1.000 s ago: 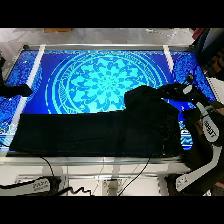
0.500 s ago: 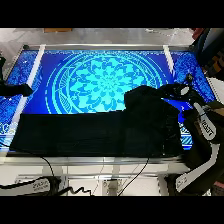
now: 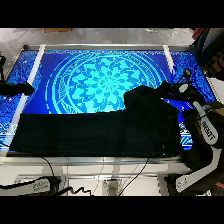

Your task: Fold the clothes and pants, and hang the long-sleeved shirts on hangers.

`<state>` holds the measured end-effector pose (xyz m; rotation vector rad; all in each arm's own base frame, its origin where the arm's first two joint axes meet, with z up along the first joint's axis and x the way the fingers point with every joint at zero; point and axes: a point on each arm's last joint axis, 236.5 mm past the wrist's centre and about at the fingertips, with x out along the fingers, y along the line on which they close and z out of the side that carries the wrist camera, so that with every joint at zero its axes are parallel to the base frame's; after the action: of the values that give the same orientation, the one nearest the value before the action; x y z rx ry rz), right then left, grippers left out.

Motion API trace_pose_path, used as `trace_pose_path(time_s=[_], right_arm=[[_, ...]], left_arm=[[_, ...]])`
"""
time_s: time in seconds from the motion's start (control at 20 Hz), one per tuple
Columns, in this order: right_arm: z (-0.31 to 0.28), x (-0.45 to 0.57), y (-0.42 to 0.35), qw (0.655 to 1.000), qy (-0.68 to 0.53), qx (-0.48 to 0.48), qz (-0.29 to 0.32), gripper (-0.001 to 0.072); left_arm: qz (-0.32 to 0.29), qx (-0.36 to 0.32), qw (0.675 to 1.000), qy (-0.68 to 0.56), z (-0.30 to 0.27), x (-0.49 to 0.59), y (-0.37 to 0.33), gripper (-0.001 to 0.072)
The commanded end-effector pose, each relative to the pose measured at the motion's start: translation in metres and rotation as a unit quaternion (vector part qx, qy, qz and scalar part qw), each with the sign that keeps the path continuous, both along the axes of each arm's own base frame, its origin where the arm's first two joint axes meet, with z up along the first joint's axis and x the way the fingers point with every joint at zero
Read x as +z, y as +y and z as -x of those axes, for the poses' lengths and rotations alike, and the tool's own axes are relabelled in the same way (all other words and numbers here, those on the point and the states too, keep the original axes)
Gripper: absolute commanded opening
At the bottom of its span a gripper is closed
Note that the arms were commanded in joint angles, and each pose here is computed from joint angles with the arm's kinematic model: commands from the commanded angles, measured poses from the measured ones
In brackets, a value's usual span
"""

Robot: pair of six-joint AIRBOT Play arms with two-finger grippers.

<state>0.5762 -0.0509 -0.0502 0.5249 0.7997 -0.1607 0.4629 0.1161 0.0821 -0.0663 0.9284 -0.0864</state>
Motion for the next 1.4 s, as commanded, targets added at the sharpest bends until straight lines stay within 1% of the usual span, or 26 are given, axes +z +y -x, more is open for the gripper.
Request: trace_pose_path(time_s=[0.0, 0.15, 0.25, 0.35, 0.5, 0.6, 0.7, 0.8, 0.85, 0.95, 1.0, 1.1, 1.15, 1.25, 1.35], right_arm=[[-0.006, 0.073, 0.008, 0.995, -0.059, 0.060, 0.058, 0.0020], [-0.015, 0.180, 0.030, 0.973, -0.157, 0.115, 0.125, 0.0020], [-0.015, 0.250, 0.054, 0.953, -0.223, 0.138, 0.152, 0.0020], [-0.009, 0.302, 0.083, 0.937, -0.270, 0.157, 0.155, 0.0020], [0.001, 0.339, 0.136, 0.919, -0.302, 0.204, 0.153, 0.0020], [0.009, 0.340, 0.179, 0.902, -0.310, 0.250, 0.163, 0.0020], [0.022, 0.326, 0.229, 0.892, -0.297, 0.304, 0.156, 0.0020], [0.046, 0.305, 0.286, 0.871, -0.275, 0.376, 0.155, 0.0019], [0.064, 0.296, 0.316, 0.854, -0.266, 0.418, 0.159, 0.0019], [0.108, 0.284, 0.374, 0.809, -0.257, 0.502, 0.167, 0.0020], [0.135, 0.279, 0.403, 0.787, -0.253, 0.541, 0.157, 0.0019], [0.186, 0.272, 0.449, 0.743, -0.249, 0.606, 0.139, 0.0020], [0.209, 0.267, 0.466, 0.722, -0.242, 0.633, 0.138, 0.0019], [0.233, 0.252, 0.475, 0.693, -0.221, 0.666, 0.165, 0.0020], [0.241, 0.235, 0.465, 0.682, -0.184, 0.683, 0.186, 0.0020]], left_arm=[[0.051, -0.015, 0.998, -0.022, -0.010, 0.011, -0.032, 0.0697], [0.055, -0.038, 0.998, -0.022, -0.014, 0.011, -0.055, 0.0697], [0.055, -0.054, 0.997, -0.022, -0.016, 0.012, -0.070, 0.0697], [0.054, -0.071, 0.996, -0.025, -0.016, 0.016, -0.086, 0.0697], [0.051, -0.090, 0.994, -0.034, -0.015, 0.027, -0.105, 0.0697], [0.048, -0.096, 0.993, -0.044, -0.013, 0.036, -0.110, 0.0697], [0.044, -0.097, 0.993, -0.055, -0.010, 0.047, -0.111, 0.0697], [0.037, -0.097, 0.992, -0.066, -0.006, 0.058, -0.110, 0.0697], [0.032, -0.097, 0.992, -0.071, -0.005, 0.063, -0.109, 0.0697], [0.018, -0.105, 0.991, -0.086, -0.001, 0.074, -0.107, 0.0697], [0.007, -0.108, 0.989, -0.096, 0.000, 0.080, -0.103, 0.0697], [-0.005, -0.091, 0.988, -0.121, -0.001, 0.096, -0.089, 0.0697], [-0.010, -0.081, 0.988, -0.133, -0.001, 0.104, -0.083, 0.0697], [-0.015, -0.069, 0.987, -0.143, 0.003, 0.112, -0.072, 0.0697], [-0.018, -0.060, 0.987, -0.147, 0.005, 0.116, -0.065, 0.0696]])
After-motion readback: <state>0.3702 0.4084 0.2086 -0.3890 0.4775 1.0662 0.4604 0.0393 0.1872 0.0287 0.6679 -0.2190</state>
